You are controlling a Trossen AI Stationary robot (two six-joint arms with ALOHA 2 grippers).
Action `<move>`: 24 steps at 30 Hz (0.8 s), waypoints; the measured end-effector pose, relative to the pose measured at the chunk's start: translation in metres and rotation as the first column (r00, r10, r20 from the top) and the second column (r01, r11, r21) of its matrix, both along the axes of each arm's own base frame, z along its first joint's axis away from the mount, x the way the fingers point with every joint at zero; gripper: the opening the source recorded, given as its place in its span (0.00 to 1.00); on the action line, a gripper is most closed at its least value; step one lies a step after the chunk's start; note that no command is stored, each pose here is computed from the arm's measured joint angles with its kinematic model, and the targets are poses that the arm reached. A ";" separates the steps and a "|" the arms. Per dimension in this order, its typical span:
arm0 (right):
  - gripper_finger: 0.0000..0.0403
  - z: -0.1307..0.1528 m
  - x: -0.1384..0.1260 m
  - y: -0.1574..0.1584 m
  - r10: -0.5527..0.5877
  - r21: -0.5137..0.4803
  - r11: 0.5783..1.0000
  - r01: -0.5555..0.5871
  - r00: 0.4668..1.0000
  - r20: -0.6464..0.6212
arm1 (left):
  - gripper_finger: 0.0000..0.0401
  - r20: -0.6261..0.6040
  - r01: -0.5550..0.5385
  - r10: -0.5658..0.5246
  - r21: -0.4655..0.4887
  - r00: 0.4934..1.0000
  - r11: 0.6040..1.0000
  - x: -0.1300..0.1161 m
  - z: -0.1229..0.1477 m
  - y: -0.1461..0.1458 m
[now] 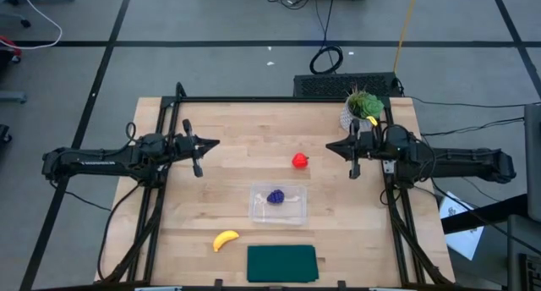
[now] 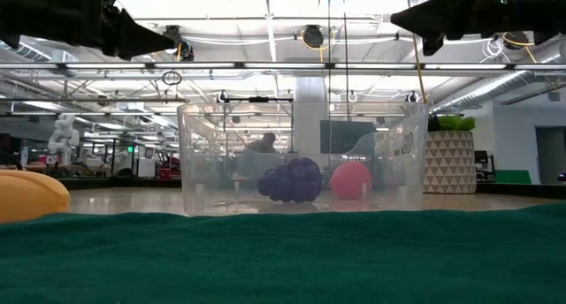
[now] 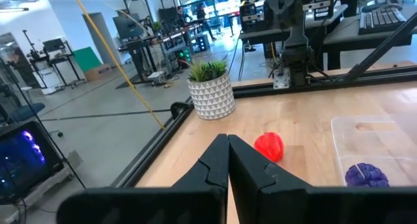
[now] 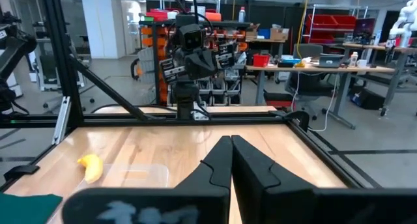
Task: Pick and placing Produce into tupperware
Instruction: Put the apple into the transparent bin
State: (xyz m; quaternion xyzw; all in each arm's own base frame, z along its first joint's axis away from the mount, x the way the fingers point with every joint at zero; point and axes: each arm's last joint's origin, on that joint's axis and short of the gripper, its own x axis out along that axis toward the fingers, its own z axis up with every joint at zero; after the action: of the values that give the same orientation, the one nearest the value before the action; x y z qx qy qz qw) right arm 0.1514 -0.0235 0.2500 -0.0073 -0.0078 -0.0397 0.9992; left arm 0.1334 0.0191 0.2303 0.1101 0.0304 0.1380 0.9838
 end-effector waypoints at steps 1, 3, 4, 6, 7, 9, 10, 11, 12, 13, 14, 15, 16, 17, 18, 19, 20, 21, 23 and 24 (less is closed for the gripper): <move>0.00 0.002 0.001 0.000 0.000 0.000 1.000 0.000 1.000 -0.001 | 0.02 0.001 0.000 0.000 -0.006 1.000 1.000 0.000 0.000 0.000; 0.00 0.005 0.003 -0.001 0.000 0.000 1.000 0.000 1.000 0.000 | 0.02 0.004 0.000 0.000 -0.012 1.000 1.000 0.000 0.000 0.000; 0.00 0.006 0.005 -0.001 0.000 0.000 1.000 0.000 1.000 0.001 | 0.02 0.004 0.000 0.000 -0.013 1.000 1.000 0.000 0.000 0.000; 0.00 0.009 0.006 -0.001 0.000 0.000 1.000 0.000 1.000 0.001 | 0.02 0.004 0.000 0.000 -0.013 1.000 1.000 0.000 0.000 0.000; 0.00 0.010 0.007 -0.001 0.000 0.000 1.000 0.000 1.000 0.000 | 0.02 0.004 0.000 0.000 -0.013 1.000 1.000 0.000 0.000 0.000; 0.00 0.013 0.009 -0.002 0.000 0.001 1.000 0.000 1.000 -0.005 | 0.02 0.004 0.000 0.000 -0.013 1.000 1.000 0.000 0.000 0.000; 0.00 0.014 0.010 -0.002 0.000 0.001 1.000 0.000 1.000 -0.004 | 0.02 0.003 0.000 0.000 -0.013 1.000 1.000 0.000 0.000 0.000; 0.00 0.015 0.011 -0.002 0.000 0.001 1.000 0.000 1.000 -0.005 | 0.02 0.003 0.000 0.000 -0.013 1.000 1.000 0.000 0.000 0.000; 0.00 0.016 0.012 -0.002 0.000 0.002 1.000 0.000 1.000 -0.009 | 0.02 0.003 0.000 0.000 -0.013 1.000 1.000 0.000 0.000 0.000; 0.00 0.017 0.013 -0.002 0.000 0.002 1.000 0.000 1.000 -0.014 | 0.02 0.004 0.000 0.000 -0.013 1.000 1.000 0.000 0.000 0.000; 0.00 0.018 0.015 -0.003 0.000 0.004 1.000 0.000 1.000 -0.022 | 0.02 0.004 0.000 0.000 -0.013 1.000 1.000 0.000 0.000 0.000; 0.00 0.020 0.016 -0.003 -0.001 0.005 1.000 0.001 1.000 -0.026 | 0.02 0.003 0.000 0.000 -0.013 1.000 1.000 0.000 0.000 0.000; 0.00 0.021 0.017 -0.003 -0.001 0.005 1.000 0.001 1.000 -0.031 | 0.02 0.003 0.000 0.000 -0.013 1.000 1.000 0.000 0.000 0.000; 0.00 0.023 0.018 -0.003 -0.001 0.006 1.000 0.001 0.999 -0.037 | 0.02 0.003 0.000 0.000 -0.013 1.000 1.000 0.000 0.000 0.000; 0.00 0.024 0.019 -0.003 -0.001 0.007 1.000 0.001 0.999 -0.042 | 0.02 0.003 0.000 0.000 -0.013 1.000 1.000 0.000 0.000 0.000; 0.00 0.025 0.020 -0.004 0.000 0.008 1.000 0.001 0.999 -0.046 | 0.02 0.003 0.000 0.000 -0.013 1.000 1.000 0.000 0.000 0.000; 0.00 0.026 0.021 -0.004 0.005 0.009 1.000 -0.005 0.999 -0.050 | 0.02 0.003 0.000 0.000 -0.013 1.000 1.000 0.000 0.000 0.000; 0.00 0.027 0.022 -0.005 0.018 0.011 1.000 -0.018 0.999 -0.051 | 0.02 0.003 0.000 0.000 -0.013 1.000 1.000 0.000 0.000 0.000; 0.00 0.032 0.024 -0.007 0.042 0.031 0.999 -0.041 0.998 -0.050 | 0.02 0.002 0.000 0.000 -0.013 1.000 1.000 0.000 0.000 0.000; 0.00 0.034 0.024 -0.009 0.042 0.046 0.998 -0.040 0.998 -0.048 | 0.02 0.002 0.000 0.000 -0.013 1.000 1.000 0.000 0.000 0.000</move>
State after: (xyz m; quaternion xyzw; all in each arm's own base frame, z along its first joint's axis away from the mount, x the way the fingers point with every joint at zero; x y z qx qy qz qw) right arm 0.1757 -0.0323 0.2838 0.0143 0.0172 -0.0193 0.9996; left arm 0.1334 0.0191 0.2302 0.1036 0.0301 0.1380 0.9845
